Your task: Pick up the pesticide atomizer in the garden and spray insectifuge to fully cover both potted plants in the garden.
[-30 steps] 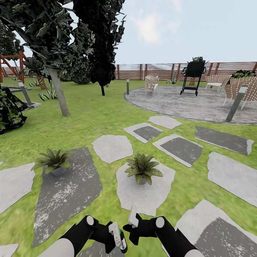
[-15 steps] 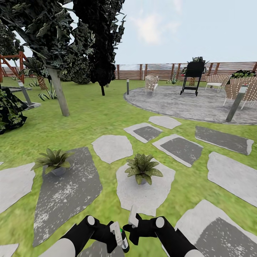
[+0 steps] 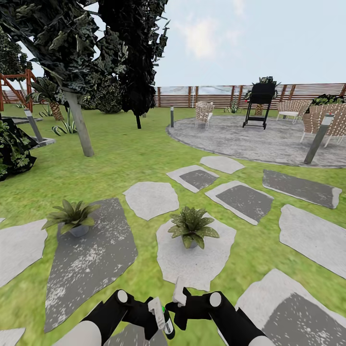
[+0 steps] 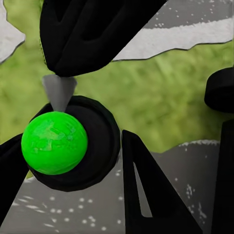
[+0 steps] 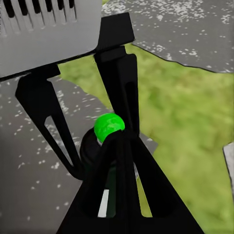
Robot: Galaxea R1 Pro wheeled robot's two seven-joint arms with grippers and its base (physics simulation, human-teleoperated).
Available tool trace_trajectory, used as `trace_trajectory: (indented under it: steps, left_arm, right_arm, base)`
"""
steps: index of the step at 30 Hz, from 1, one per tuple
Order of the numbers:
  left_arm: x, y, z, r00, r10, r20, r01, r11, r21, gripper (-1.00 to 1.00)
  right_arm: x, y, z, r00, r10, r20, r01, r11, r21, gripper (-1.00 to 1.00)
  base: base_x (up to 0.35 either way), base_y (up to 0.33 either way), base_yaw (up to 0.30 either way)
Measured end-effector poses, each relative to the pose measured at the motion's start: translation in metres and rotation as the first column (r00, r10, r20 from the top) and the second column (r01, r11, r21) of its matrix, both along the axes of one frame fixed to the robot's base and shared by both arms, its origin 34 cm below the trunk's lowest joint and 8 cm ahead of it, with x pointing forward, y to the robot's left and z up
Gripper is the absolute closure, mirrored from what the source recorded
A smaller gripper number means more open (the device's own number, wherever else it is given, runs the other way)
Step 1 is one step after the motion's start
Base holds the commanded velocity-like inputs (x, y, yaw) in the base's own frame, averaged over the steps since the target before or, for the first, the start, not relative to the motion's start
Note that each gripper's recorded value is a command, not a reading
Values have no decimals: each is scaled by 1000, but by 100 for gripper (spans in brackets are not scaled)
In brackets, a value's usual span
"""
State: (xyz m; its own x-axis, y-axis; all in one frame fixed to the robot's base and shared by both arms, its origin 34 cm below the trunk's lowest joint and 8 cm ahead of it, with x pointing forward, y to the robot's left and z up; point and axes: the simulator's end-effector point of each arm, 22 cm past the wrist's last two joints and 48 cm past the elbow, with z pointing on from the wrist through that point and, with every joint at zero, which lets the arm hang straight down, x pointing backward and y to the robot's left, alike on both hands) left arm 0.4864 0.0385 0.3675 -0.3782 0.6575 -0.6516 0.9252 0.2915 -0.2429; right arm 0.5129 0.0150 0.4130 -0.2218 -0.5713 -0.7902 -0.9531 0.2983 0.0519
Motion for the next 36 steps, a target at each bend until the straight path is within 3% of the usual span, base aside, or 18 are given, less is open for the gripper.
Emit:
trace_trajectory:
  steps: [15,21,32,33,36]
  left_arm:
    - [1,-2,2,1000,14,-3,-14,1000,-16,100]
    - [2,7,-1,1000,14,-2,-14,1000,1,100]
    - [8,124,-26,997,74,-1,-73,985,156,100]
    - [9,138,-27,996,85,1,-84,982,172,100]
    - [9,172,-30,994,111,4,-109,972,210,100]
  right_arm:
    - [0,0,0,1000,1,-1,-1,1000,-1,100]
    - [-1,0,-1,1000,1,-2,-1,1000,-1,100]
    - [-1,-3,-2,1000,1,0,-1,1000,-6,100]
    - [0,-3,-2,1000,0,0,0,1000,-6,-100]
    - [1,-7,-3,1000,-6,0,6,1000,-10,-100]
  base:
    - [0,0,0]
    - [0,0,0]
    - [0,0,0]
    - [0,0,0]
    - [0,0,0]
